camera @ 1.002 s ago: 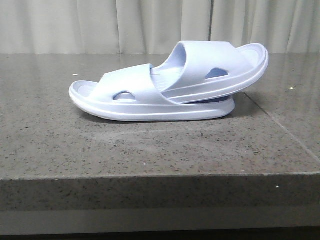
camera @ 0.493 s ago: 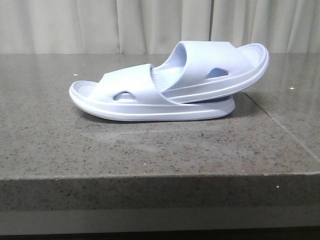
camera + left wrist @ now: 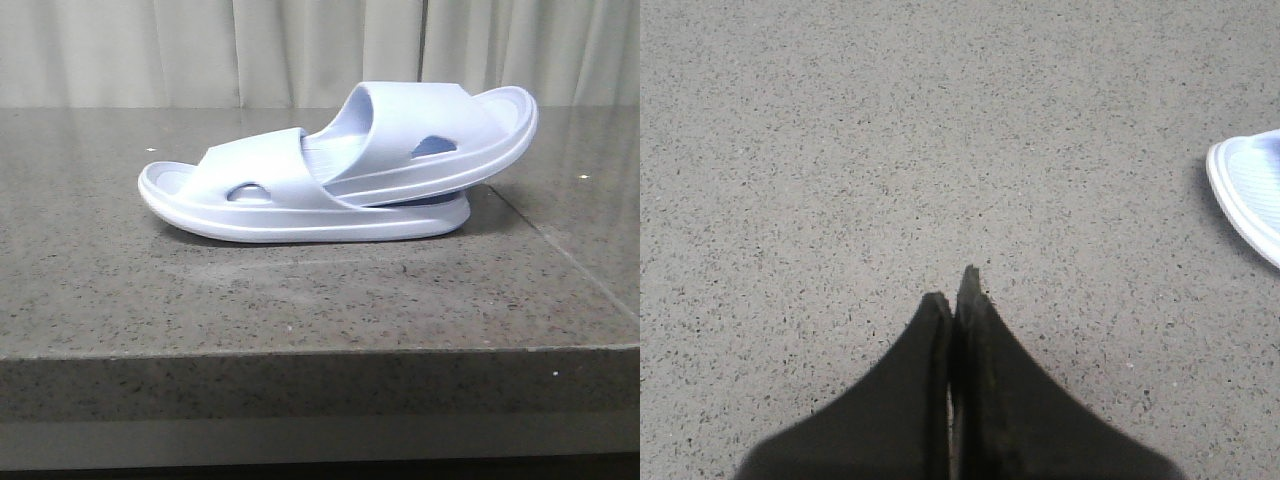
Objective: Insert blue slippers together front up
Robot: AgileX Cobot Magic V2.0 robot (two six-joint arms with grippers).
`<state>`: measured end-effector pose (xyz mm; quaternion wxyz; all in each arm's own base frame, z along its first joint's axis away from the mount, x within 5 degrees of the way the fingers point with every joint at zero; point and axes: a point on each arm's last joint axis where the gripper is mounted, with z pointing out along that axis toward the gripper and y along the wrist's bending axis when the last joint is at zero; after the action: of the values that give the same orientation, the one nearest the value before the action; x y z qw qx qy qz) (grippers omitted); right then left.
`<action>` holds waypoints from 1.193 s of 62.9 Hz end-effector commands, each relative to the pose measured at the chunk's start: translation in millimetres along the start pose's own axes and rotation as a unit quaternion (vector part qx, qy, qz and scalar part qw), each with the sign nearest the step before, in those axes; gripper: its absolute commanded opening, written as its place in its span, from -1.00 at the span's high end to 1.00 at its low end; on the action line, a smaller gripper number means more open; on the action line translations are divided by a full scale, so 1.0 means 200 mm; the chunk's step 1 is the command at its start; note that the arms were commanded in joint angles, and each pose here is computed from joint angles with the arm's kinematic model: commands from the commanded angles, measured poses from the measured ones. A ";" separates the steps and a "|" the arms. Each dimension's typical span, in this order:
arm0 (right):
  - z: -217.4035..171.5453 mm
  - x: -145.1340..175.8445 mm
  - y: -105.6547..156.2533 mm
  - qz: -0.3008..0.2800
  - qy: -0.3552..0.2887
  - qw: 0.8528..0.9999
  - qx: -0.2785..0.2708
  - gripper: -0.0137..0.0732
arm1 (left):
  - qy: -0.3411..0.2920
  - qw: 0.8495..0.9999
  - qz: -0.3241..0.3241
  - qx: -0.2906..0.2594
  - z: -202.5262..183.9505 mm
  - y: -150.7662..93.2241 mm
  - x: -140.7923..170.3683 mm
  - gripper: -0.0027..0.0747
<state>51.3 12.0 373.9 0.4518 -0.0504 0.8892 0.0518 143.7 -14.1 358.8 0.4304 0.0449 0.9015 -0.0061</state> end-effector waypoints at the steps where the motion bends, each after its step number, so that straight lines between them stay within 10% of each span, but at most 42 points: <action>1: -0.02 -0.05 0.00 -0.001 -0.043 0.999 -0.001 0.84 | -0.047 0.999 -0.006 0.005 -0.03 0.00 -0.06 0.98; 50: -0.02 -0.05 0.00 -0.001 -0.043 0.999 -0.001 0.84 | -0.126 0.992 -0.012 0.017 -0.03 -0.01 -0.04 0.98; 75: -0.02 -0.05 0.00 -0.001 -0.043 0.999 -0.001 0.84 | -0.291 0.955 -0.046 -0.020 -0.04 0.03 0.49 0.98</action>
<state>50.9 12.0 373.5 0.4521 -0.0504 0.8891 0.0518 83.6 -2.7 289.5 0.6168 0.0056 0.7869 -0.0158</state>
